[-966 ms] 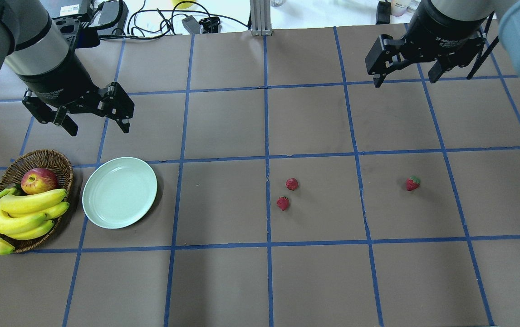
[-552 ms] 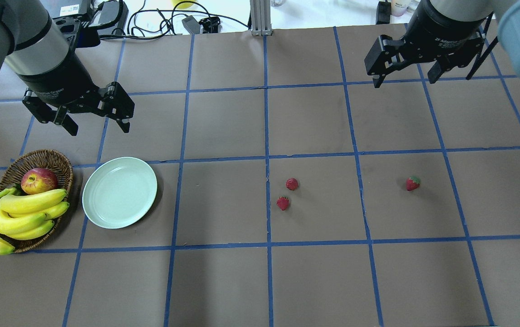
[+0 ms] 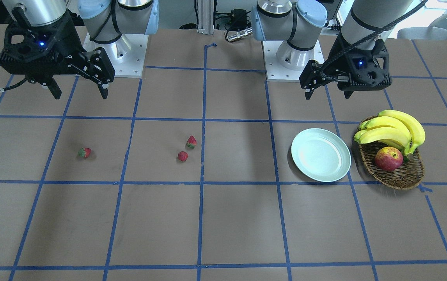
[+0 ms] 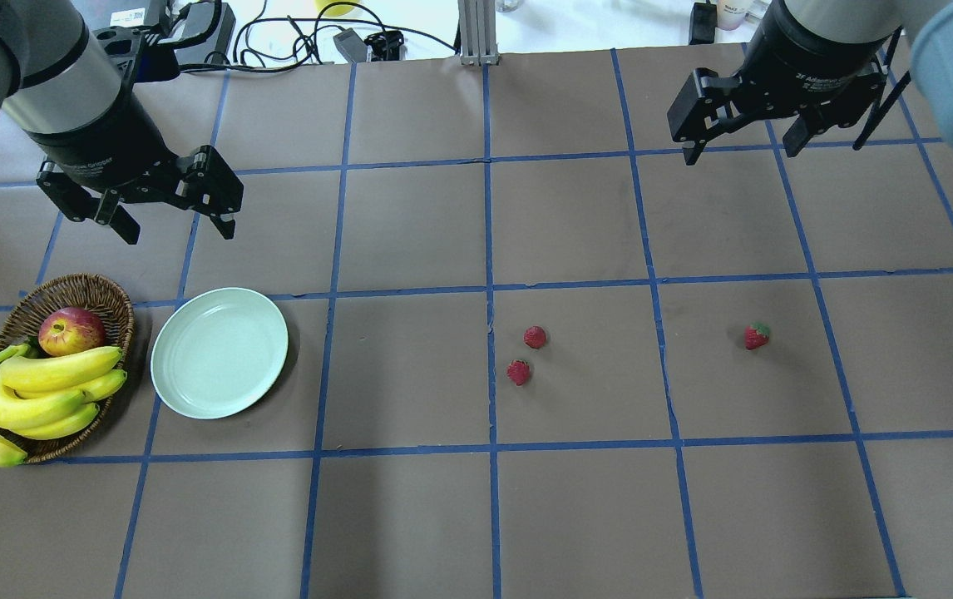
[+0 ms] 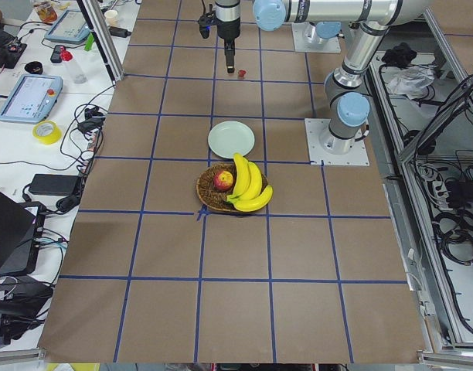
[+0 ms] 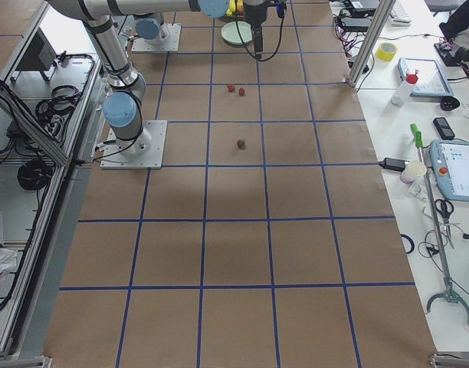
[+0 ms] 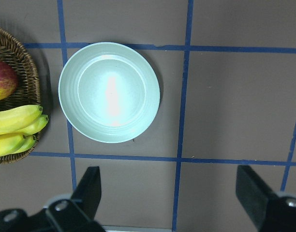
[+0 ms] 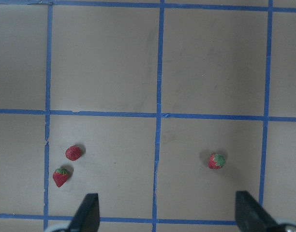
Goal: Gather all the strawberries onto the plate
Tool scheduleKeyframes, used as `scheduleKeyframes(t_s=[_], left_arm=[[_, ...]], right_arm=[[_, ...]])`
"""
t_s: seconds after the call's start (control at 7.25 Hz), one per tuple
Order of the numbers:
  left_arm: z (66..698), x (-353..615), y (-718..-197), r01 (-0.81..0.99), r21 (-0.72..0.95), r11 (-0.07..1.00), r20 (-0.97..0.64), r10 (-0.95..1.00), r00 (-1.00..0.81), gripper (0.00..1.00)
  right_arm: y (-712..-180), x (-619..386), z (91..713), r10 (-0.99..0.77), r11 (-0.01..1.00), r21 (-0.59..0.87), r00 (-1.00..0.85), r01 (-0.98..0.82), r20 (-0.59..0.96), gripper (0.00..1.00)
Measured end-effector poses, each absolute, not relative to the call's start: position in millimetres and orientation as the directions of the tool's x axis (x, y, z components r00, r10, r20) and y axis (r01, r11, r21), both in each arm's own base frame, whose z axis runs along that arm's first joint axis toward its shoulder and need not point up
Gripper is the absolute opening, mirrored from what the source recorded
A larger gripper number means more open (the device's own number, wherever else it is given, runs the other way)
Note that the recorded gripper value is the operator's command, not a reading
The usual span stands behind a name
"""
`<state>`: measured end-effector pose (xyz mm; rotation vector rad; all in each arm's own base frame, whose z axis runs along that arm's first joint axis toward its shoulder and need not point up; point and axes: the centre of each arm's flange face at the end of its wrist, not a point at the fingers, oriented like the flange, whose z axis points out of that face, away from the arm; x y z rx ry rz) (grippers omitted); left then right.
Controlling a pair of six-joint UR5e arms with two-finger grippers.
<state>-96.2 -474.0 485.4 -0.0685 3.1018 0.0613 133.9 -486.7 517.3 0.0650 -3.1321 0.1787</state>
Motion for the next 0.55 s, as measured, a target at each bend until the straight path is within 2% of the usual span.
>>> scheduleKeyframes(t_s=[0.28,0.55], left_arm=[[485.8,-95.3,-473.7,-0.047,0.038,0.998,-0.041,-0.045,-0.998,1.00],[485.1,-95.0,-473.9,-0.047,0.039,0.998,-0.039,-0.046,-0.998,1.00]], right_arm=[[-487.6,135.4,499.2,-0.031,0.996,-0.083,-1.000,-0.031,0.004,1.00],[-495.5,166.0,455.3,0.064,0.997,-0.041,-0.998,0.065,-0.021,1.00]])
